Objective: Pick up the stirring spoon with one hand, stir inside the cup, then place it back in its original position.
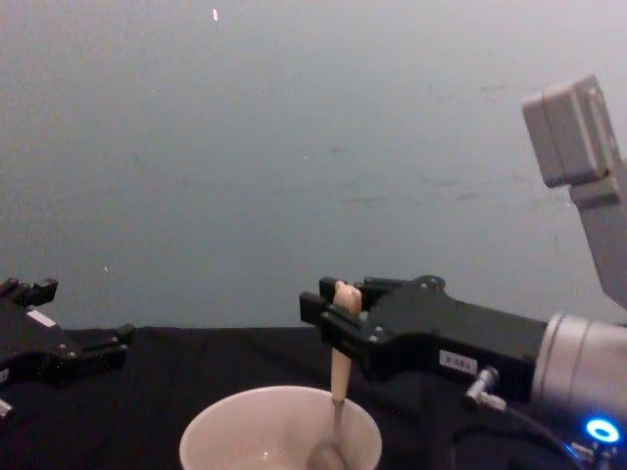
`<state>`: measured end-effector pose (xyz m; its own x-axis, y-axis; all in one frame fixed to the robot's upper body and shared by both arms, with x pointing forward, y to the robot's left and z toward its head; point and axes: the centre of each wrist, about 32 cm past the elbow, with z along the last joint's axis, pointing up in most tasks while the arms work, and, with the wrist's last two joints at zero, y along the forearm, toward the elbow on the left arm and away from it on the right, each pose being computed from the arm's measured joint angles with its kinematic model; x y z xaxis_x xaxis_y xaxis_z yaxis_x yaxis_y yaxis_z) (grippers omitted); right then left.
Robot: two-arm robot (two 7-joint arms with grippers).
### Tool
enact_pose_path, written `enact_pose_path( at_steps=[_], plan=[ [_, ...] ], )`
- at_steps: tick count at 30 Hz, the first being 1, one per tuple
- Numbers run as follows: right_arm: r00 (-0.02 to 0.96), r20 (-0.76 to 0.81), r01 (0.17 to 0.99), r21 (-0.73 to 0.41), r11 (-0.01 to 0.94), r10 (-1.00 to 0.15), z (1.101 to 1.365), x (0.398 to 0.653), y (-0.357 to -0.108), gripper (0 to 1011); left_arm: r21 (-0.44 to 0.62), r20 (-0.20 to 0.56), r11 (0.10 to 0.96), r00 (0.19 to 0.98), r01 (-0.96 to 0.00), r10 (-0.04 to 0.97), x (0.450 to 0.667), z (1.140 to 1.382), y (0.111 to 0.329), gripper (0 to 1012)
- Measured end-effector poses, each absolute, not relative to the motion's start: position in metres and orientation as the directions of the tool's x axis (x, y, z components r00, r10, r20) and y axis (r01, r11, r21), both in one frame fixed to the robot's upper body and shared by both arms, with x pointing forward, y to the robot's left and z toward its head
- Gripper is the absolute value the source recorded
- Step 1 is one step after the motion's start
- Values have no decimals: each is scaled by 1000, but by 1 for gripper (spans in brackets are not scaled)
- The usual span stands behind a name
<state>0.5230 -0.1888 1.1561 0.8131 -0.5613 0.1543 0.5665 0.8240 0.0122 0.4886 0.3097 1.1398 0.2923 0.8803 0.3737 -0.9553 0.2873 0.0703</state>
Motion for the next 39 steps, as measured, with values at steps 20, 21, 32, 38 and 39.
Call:
enact_pose_path(
  at_steps=[20, 21, 32, 38, 39],
  plan=[
    [867, 94, 490, 25, 872, -490, 1162, 500, -179, 215, 70, 374, 287, 292, -955, 880, 489, 1140, 310, 1001],
    [869, 93, 485, 29, 874, -485, 1163, 501, -177, 214, 70, 374, 287, 292, -955, 880, 489, 1140, 310, 1001],
    [851, 106, 512, 42, 858, -514, 1162, 521, -154, 214, 70, 374, 287, 292, -955, 880, 489, 1140, 310, 1001],
    [832, 121, 542, 38, 840, -542, 1160, 532, -153, 214, 70, 374, 287, 292, -955, 880, 489, 1140, 310, 1001],
    [827, 123, 549, 37, 835, -549, 1160, 534, -154, 214, 70, 374, 287, 292, -955, 880, 489, 1140, 310, 1001]
  ],
)
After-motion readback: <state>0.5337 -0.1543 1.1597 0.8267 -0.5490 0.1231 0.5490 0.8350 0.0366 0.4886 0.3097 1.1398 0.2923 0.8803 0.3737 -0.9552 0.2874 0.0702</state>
